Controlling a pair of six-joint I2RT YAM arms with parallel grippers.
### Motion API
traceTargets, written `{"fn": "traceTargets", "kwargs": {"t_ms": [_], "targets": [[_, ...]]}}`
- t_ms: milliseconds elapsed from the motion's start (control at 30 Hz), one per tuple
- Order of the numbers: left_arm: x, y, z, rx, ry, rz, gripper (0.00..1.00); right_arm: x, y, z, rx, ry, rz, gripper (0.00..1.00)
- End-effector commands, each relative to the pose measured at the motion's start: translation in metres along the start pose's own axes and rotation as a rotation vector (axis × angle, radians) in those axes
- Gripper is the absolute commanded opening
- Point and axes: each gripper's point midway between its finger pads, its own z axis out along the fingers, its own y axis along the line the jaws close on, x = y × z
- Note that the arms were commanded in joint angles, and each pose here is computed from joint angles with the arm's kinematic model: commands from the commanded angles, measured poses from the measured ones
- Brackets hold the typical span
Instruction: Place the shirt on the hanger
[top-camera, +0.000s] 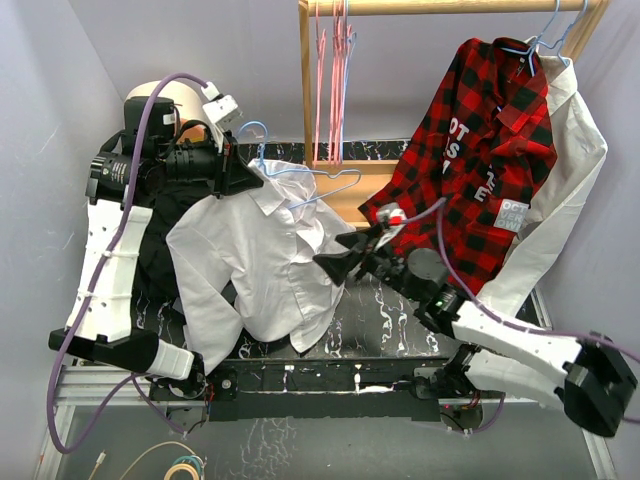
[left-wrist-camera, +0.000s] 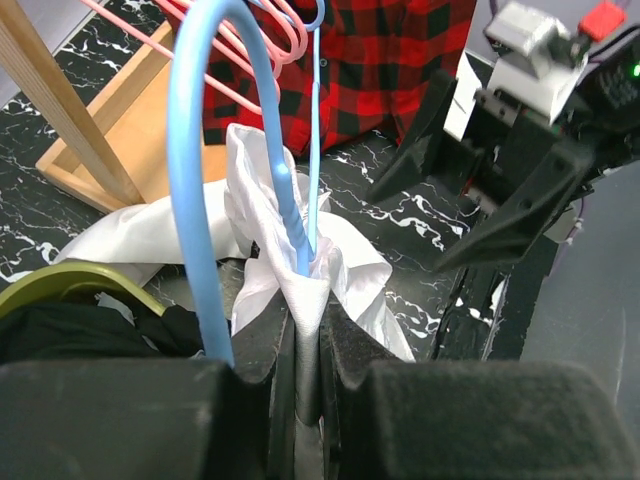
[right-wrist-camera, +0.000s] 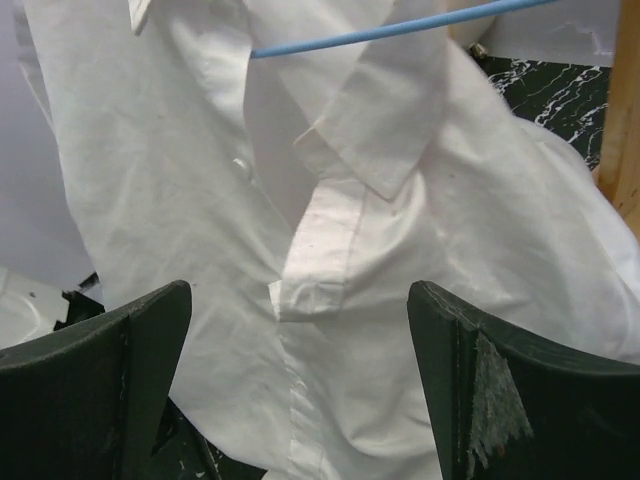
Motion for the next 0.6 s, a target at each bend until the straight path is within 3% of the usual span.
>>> {"fn": "traceTargets", "kwargs": {"t_ms": [0,167,333,400,467,533,567], "targets": [[-0.013,-0.019,-0.015,0.026,-0.063,0.026,0.0,-0.023,0.004,0.033,0.133,-0.092,-0.198,0.93],[-0.011,-0.019,-0.014,0.029,-0.06,0.023,0.0,-0.017,-0.006,0.048,0.221,-0.059,-0.267,0.88],[-0.011,-0.026,-0.021,0.023,-0.065,0.04,0.0,-0.01,-0.031,0.057,0.362,-0.013,-0.313,0.62],[-0.01,-0.027,-0.022,0.02,-0.065,0.045,0.0,-0.006,-0.04,0.061,0.41,0.013,-0.332,0.58],[-0.01,-0.027,-0.023,0.015,-0.065,0.049,0.0,-0.002,-0.046,0.064,0.445,0.03,-0.343,0.45],[-0.009,-0.026,-0.023,0.009,-0.062,0.052,0.0,-0.006,-0.055,0.06,0.502,0.015,-0.341,0.18],[-0.008,-0.027,-0.023,0.009,-0.06,0.053,0.0,-0.01,-0.06,0.055,0.542,-0.002,-0.333,0.09]]}}
